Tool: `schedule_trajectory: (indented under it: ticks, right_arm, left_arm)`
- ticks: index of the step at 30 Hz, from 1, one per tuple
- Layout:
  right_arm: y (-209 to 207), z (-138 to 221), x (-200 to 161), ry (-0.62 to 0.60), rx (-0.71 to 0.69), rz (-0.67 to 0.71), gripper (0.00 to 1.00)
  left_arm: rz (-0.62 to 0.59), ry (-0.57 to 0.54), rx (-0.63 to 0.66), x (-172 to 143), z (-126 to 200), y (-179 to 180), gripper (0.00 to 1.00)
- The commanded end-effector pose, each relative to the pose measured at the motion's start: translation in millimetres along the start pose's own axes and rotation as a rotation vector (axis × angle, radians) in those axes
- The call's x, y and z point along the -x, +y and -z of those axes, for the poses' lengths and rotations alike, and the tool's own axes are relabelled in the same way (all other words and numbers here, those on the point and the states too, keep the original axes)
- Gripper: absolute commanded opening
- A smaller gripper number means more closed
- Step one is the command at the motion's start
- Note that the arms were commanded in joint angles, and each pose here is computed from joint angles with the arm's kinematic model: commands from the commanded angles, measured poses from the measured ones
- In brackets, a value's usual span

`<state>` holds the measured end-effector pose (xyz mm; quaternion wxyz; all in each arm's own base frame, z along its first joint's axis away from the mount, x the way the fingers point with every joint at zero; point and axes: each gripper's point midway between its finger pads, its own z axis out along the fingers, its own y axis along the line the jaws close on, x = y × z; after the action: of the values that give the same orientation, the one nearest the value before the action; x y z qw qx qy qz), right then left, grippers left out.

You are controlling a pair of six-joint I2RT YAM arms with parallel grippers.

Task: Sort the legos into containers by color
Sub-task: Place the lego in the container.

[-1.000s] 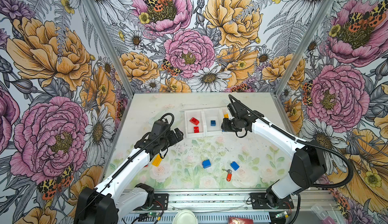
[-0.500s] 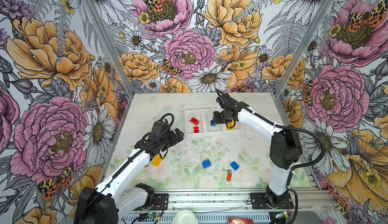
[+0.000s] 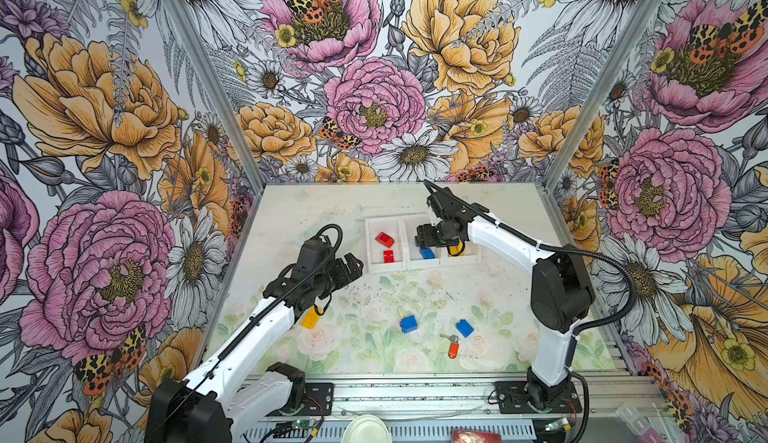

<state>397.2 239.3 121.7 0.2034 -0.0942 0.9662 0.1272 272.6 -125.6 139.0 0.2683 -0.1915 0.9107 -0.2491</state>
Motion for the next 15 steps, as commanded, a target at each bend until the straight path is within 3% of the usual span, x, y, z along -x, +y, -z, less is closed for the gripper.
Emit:
schedule_trajectory:
  ticks: [1, 15]
  right_arm:
    - [3.2, 31.0, 1.7, -0.070, 0.018, -0.004, 0.77]
    - [-12.6, 69.8, -73.1, -0.055, 0.103, -0.107, 0.83]
  left_arm:
    - [-0.001, -0.017, -0.023, -0.3, 2.7, -4.5, 0.99]
    - [-0.017, -0.014, -0.028, -5.5, 2.7, -10.2, 0.99]
